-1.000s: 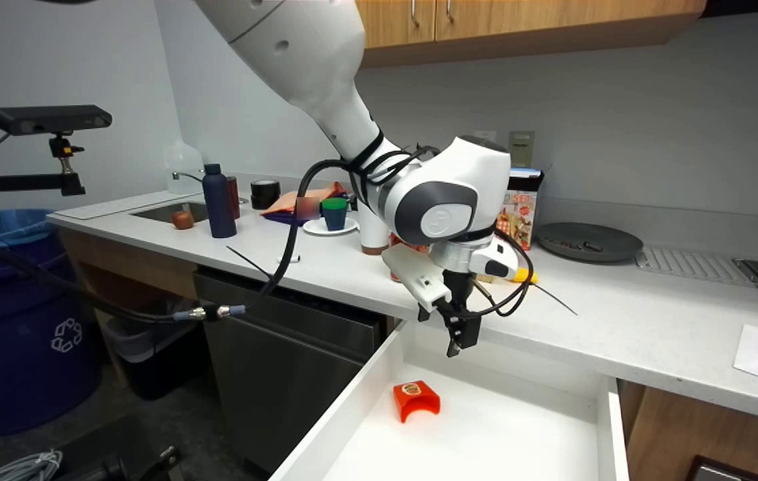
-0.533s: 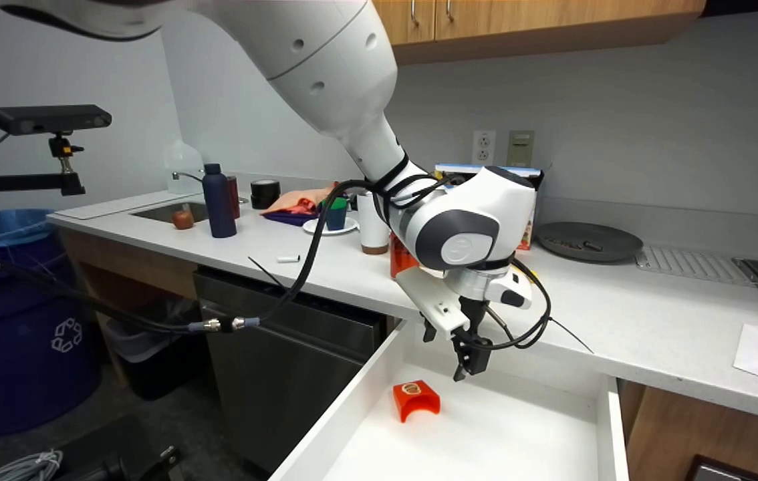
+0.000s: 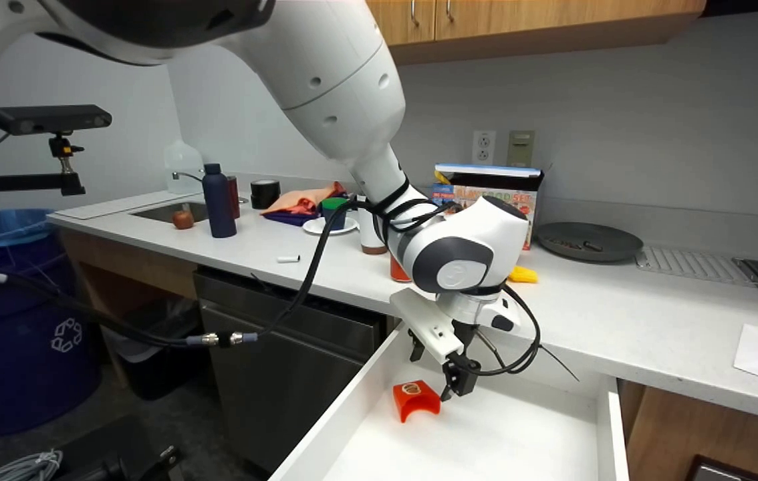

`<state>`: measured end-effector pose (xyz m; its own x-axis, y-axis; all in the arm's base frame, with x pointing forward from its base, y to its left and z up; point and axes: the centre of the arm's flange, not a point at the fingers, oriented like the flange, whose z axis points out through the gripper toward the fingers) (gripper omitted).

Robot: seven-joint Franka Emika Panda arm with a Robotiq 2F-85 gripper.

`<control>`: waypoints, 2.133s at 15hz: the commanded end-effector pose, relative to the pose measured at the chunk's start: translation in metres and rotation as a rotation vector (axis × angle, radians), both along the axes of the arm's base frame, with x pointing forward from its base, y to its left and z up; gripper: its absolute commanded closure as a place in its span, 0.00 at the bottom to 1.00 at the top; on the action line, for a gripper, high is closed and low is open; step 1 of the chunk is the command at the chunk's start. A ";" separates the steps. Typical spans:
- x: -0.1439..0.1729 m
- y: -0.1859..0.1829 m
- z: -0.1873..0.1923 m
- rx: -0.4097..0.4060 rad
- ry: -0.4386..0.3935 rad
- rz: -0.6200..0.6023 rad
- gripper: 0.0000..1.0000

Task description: Open the drawer, remove all the objects and put them in the box, and then close the drawer

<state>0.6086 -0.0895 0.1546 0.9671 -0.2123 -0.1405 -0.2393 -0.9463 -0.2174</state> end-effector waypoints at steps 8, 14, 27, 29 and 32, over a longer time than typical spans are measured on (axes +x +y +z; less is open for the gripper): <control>-0.002 0.024 -0.029 0.066 0.010 0.107 0.00; 0.011 0.037 -0.037 0.109 0.003 0.140 0.15; 0.006 0.019 -0.016 0.066 -0.006 0.109 0.99; -0.007 0.014 -0.007 0.028 0.011 0.111 1.00; -0.032 0.001 0.000 -0.014 0.041 0.097 0.99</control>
